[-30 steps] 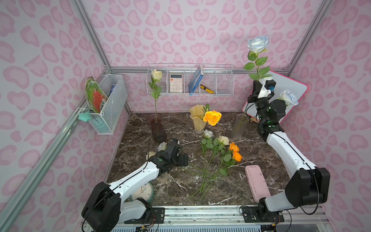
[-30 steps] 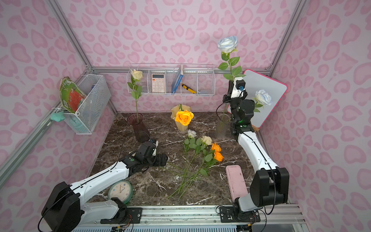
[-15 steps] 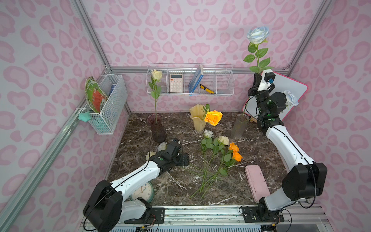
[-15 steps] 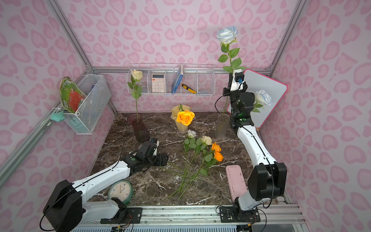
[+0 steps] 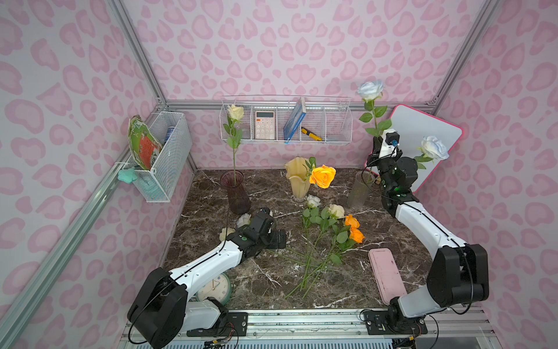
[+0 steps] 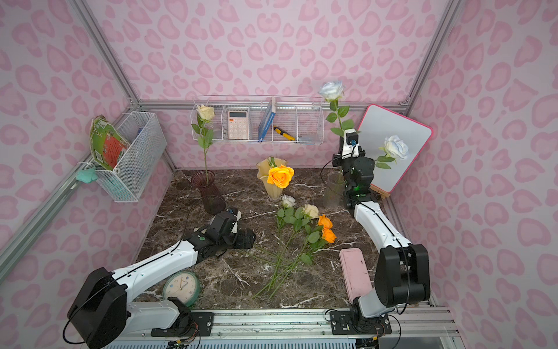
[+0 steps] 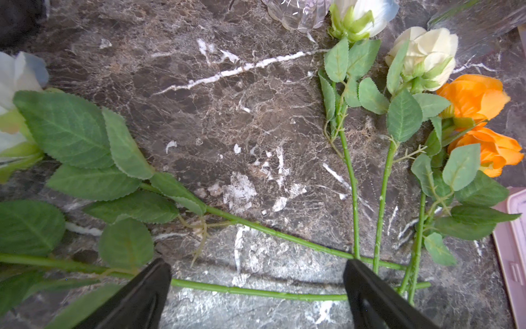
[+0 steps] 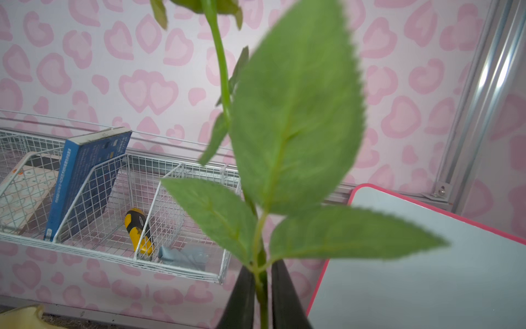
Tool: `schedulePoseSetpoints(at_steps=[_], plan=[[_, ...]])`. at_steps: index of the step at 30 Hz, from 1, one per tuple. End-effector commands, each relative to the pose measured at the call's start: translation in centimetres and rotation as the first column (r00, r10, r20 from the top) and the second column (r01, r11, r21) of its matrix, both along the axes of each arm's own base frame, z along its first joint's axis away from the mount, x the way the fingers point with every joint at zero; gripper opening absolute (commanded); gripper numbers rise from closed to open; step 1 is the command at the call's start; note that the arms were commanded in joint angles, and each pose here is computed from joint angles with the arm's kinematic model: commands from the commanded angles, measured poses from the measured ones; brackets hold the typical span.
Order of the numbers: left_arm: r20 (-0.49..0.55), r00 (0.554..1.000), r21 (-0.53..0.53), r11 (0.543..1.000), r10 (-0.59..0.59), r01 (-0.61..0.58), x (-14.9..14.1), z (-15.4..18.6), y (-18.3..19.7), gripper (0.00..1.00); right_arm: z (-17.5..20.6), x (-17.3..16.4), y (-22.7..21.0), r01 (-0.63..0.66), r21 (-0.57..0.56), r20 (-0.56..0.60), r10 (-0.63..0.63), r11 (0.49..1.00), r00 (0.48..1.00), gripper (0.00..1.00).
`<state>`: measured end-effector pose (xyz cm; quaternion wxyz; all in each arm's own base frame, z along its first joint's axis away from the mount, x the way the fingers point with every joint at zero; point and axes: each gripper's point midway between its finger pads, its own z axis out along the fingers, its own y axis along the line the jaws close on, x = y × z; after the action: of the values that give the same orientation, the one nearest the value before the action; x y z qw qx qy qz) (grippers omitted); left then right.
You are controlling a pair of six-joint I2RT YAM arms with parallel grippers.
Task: Arrange the flowers in different vases according to their colors
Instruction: Insert the flower into the vase.
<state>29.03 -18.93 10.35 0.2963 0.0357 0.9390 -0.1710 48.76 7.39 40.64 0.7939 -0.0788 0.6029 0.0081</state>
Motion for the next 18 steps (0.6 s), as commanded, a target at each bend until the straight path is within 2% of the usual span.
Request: schedulePoseSetpoints(at_steps=[1,4,7,9,12,15,18], plan=[[0.03,1.0,-0.042,0.999,0.001,0.001,0.4,1.2,-0.5,0.99,0.2,-1.0,-0.2,-0.011,0.057,0.028,0.009,0.998,1.0,0.35],[0.048,0.999,-0.055,0.999,0.005,-0.002,0.4,1.9,-0.5,0.99,-0.8,-1.4,-0.3,-0.013,0.077,0.003,0.013,0.997,1.0,0.52],[0.065,0.998,-0.083,0.996,-0.003,0.009,0.2,2.5,-0.7,0.99,-1.2,-1.8,0.1,-0.032,0.081,-0.016,0.033,0.996,0.999,0.61],[0.083,0.996,-0.12,0.992,-0.036,0.046,0.1,3.2,-1.5,0.99,-1.0,-2.3,0.0,-0.033,0.088,-0.013,0.034,0.996,0.999,0.64],[0.079,0.996,-0.168,0.985,-0.029,0.042,-0.1,4.2,-1.9,0.99,-0.1,-3.4,0.1,-0.043,0.095,-0.003,0.044,0.995,0.999,0.67],[0.037,0.995,-0.127,0.987,-0.096,0.1,-0.6,4.7,-2.4,0.99,0.9,-4.5,0.3,-0.06,0.103,0.0,0.061,0.993,0.998,0.67],[0.041,0.993,-0.109,0.987,-0.113,0.117,-0.6,4.2,-2.4,0.99,1.4,-5.7,0.9,-0.076,0.102,-0.007,0.077,0.992,0.997,0.68]])
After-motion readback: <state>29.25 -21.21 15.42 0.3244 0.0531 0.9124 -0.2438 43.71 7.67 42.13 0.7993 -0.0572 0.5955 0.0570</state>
